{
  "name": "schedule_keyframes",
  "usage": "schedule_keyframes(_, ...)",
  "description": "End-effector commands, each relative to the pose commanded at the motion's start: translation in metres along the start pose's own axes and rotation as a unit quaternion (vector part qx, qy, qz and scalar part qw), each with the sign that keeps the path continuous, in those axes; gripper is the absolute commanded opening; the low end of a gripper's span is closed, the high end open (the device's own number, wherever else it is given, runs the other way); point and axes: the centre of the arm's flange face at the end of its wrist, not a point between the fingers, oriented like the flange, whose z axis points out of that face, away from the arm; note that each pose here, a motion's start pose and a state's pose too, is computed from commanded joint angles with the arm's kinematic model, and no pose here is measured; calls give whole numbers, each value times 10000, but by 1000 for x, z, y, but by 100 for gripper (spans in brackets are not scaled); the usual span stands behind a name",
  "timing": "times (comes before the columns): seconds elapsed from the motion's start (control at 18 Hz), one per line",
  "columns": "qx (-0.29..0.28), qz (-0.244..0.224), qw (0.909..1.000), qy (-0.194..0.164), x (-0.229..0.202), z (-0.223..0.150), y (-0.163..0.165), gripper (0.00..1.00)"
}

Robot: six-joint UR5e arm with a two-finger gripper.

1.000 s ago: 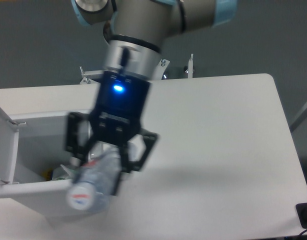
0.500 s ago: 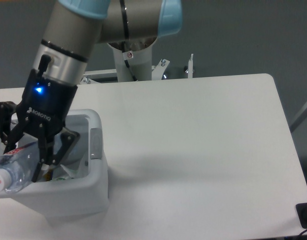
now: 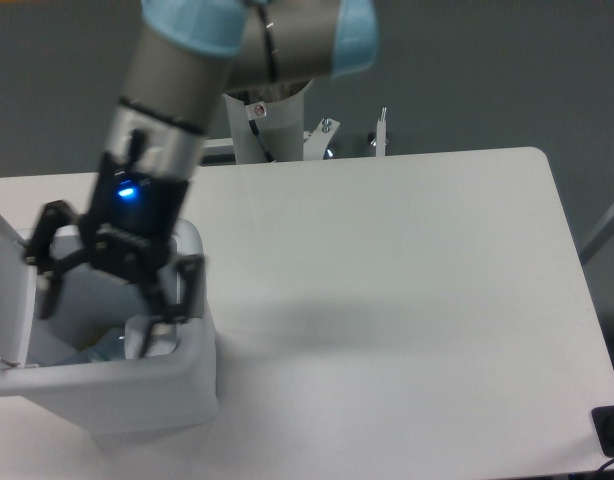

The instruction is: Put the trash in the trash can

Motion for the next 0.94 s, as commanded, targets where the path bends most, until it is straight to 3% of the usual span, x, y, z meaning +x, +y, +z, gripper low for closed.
schedule_keyframes(0.06, -35, -127, 9990, -428, -44, -13, 5, 100)
schedule_keyframes(0.22, -178, -92, 9964, -829, -75, -14, 13, 100)
schedule_keyframes(0.44, -765, 846, 9877, -1070, -86, -19, 28, 100)
schedule_keyframes(0.56, -1286, 1252, 9746, -1341, -85, -32, 31, 100)
schedule_keyframes(0.67, -1825, 1732, 9506, -1817, -90, -44, 35, 100)
schedule_keyframes(0.83, -2347, 2407, 9238, -1831, -92, -52, 38, 100)
schedule_keyframes(0.94, -2529, 2495, 9163, -1852, -94, -58, 39, 100)
